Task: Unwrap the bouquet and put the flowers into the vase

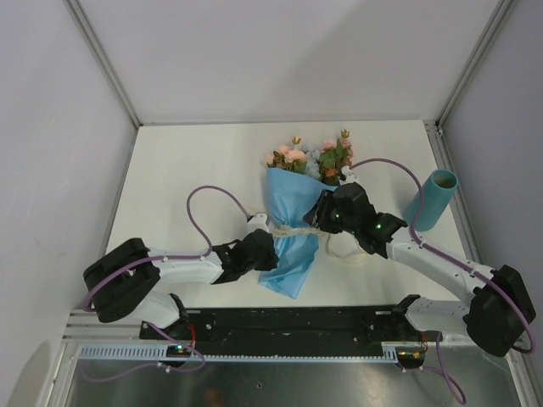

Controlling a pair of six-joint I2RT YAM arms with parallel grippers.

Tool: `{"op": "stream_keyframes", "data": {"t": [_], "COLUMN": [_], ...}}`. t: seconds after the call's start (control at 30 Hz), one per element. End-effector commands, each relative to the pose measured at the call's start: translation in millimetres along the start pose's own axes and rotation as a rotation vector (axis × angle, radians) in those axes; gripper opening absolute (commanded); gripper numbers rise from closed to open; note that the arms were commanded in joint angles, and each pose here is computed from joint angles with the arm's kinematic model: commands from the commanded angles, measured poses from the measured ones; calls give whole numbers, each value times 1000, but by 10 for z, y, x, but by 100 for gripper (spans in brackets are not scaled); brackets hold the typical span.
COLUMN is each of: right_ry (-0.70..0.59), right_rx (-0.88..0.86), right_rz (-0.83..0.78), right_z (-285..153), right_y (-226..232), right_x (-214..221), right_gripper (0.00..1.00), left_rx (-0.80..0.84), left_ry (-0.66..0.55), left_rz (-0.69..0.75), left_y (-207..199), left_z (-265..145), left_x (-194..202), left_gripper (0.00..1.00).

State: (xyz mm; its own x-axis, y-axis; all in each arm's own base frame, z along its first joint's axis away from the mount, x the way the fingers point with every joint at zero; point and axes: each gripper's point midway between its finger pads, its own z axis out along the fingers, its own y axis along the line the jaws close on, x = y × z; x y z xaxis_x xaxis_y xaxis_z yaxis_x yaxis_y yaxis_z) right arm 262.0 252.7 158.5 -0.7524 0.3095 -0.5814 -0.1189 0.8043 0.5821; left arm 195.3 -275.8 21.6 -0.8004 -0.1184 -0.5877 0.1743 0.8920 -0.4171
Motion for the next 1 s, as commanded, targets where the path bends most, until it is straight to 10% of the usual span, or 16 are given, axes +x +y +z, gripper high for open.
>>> {"op": "stream_keyframes", "data": {"t": [0.0,0.97], "right_ry": [-111,-161], "right_rx": [78,250], "right_rz": [185,259], "right_z": [-31,70], "right_y": [-57,-275], "right_x": [-122,83], "right_gripper": [43,41], "left_rx": [21,21], "left_ry": [-29,-19], "left_rz": [0,13], "left_y": [-125,-162], "left_z": [-20,3], "left_x": [-99,-54], "left_gripper": [0,0]}}
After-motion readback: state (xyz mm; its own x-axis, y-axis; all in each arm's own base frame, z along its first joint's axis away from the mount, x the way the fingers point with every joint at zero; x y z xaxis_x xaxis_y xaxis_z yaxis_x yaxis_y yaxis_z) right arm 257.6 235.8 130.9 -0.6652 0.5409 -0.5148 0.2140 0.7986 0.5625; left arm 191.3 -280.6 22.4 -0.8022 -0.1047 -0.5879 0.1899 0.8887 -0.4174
